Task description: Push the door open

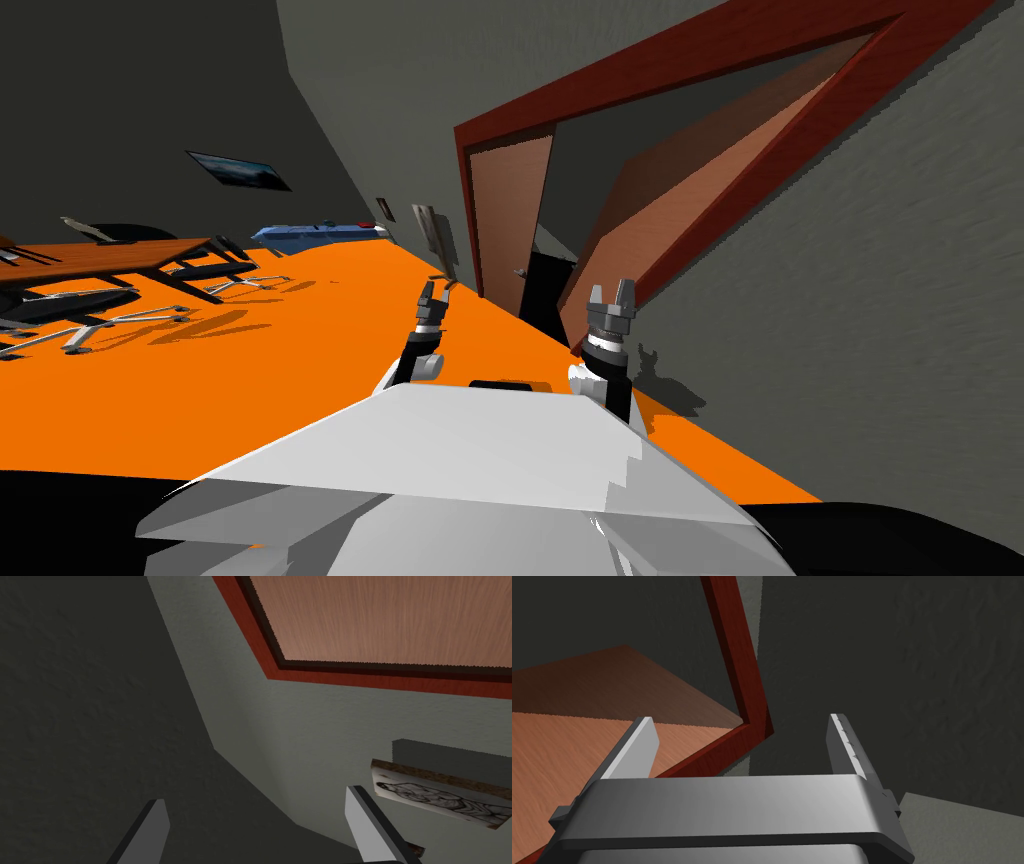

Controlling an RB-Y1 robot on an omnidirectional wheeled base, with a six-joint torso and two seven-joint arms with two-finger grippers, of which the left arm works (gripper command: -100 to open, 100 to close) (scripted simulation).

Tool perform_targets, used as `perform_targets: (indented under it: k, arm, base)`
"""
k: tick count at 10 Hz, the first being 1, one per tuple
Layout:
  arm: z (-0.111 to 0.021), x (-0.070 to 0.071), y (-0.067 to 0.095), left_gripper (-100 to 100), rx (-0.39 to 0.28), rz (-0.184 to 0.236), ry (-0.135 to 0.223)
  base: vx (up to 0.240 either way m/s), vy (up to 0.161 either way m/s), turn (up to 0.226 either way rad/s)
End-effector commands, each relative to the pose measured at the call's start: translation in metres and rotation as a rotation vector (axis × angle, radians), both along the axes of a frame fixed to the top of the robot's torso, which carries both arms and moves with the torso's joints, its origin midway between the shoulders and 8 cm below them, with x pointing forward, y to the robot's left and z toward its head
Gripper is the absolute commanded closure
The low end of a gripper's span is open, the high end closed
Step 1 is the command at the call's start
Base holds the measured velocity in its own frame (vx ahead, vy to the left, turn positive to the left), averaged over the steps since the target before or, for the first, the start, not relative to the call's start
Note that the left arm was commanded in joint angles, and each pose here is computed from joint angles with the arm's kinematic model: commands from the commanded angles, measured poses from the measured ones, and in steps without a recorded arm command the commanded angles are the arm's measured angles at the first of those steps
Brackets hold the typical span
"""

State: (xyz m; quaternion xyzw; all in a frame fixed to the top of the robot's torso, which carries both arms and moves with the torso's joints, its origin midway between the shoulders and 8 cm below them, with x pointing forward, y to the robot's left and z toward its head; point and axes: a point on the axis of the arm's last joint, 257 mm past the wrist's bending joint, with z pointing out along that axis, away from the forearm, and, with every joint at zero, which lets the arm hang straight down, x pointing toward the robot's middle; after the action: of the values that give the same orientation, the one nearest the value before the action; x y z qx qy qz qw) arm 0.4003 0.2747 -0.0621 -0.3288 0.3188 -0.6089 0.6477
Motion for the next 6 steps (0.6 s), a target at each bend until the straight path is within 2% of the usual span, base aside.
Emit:
perform_targets:
  k: [1, 6]
  arm:
    - [-0.01, 0.005, -0.003, -100, -0.002, -0.009, 0.016]
    - [-0.042, 0.024, -0.011, -100, -0.008, -0.038, 0.069]
  base:
    - [0.107, 0.007, -0.048]
    - [0.098, -0.003, -0.06]
